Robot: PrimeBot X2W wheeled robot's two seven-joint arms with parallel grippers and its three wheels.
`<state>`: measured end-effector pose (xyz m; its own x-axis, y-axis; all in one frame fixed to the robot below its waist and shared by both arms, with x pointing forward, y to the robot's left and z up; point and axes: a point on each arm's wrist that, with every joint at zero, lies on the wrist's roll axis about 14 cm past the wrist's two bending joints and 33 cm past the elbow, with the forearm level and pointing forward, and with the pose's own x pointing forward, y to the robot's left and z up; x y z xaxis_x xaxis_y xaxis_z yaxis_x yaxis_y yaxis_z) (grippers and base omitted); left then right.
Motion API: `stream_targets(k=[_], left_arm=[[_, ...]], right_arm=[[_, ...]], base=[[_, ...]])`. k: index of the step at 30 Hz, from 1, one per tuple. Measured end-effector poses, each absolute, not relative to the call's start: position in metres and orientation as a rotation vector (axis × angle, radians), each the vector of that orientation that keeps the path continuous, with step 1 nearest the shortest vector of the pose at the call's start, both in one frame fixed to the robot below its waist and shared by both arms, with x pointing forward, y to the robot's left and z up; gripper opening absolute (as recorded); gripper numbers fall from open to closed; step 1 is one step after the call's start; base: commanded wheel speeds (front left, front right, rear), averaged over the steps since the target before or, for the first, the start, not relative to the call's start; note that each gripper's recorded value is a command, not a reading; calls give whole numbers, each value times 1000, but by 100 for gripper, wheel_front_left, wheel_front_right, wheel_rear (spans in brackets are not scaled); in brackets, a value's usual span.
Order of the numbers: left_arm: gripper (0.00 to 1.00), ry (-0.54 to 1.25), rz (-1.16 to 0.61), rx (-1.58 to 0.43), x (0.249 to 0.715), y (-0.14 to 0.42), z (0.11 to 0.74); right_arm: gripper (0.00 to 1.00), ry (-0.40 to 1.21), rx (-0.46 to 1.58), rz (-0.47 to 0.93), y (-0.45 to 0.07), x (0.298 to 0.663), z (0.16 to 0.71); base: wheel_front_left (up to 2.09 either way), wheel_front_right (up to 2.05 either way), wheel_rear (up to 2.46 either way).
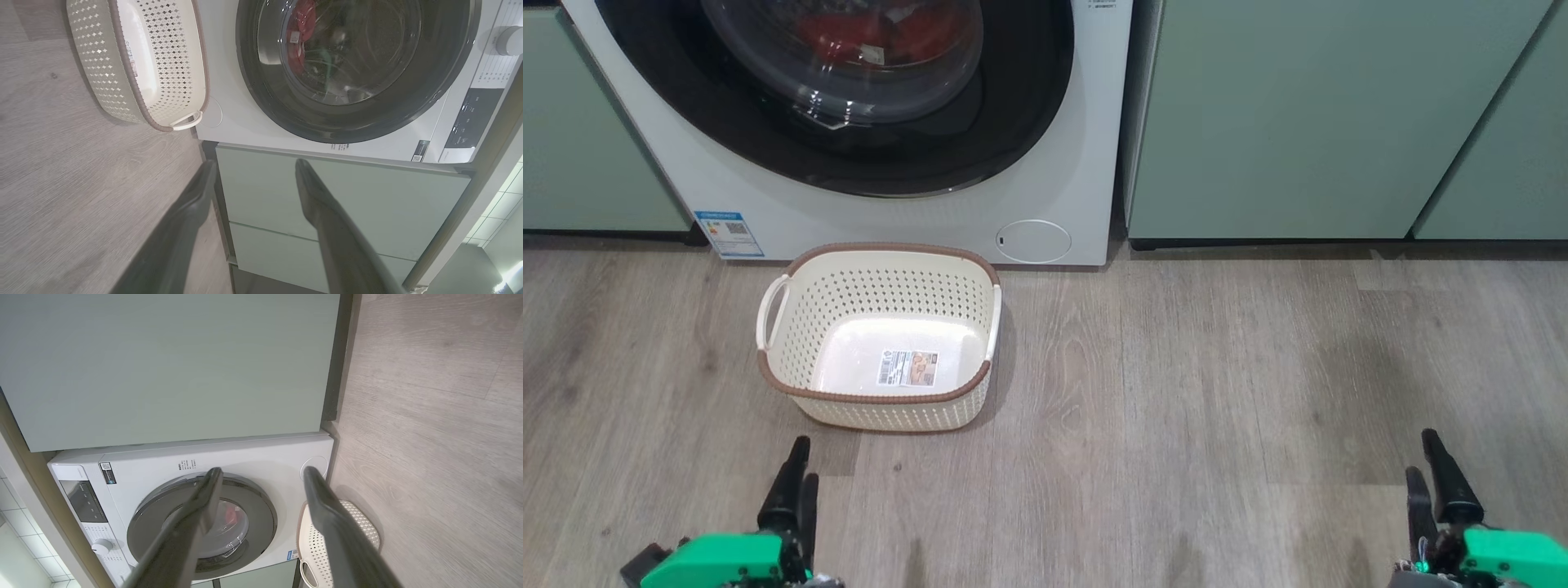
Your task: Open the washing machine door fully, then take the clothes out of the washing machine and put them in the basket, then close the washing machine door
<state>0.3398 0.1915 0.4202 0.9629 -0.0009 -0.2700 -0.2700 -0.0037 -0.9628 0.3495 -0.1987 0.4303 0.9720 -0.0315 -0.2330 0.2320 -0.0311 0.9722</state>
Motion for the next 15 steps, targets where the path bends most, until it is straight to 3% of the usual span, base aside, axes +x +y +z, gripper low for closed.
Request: stream_targets(k=[15], left_arm=[[100, 173, 187, -1371, 349, 198, 434]], right_arm=[[100, 142, 1374, -132, -189, 362, 450]], base=[[0, 0, 0]])
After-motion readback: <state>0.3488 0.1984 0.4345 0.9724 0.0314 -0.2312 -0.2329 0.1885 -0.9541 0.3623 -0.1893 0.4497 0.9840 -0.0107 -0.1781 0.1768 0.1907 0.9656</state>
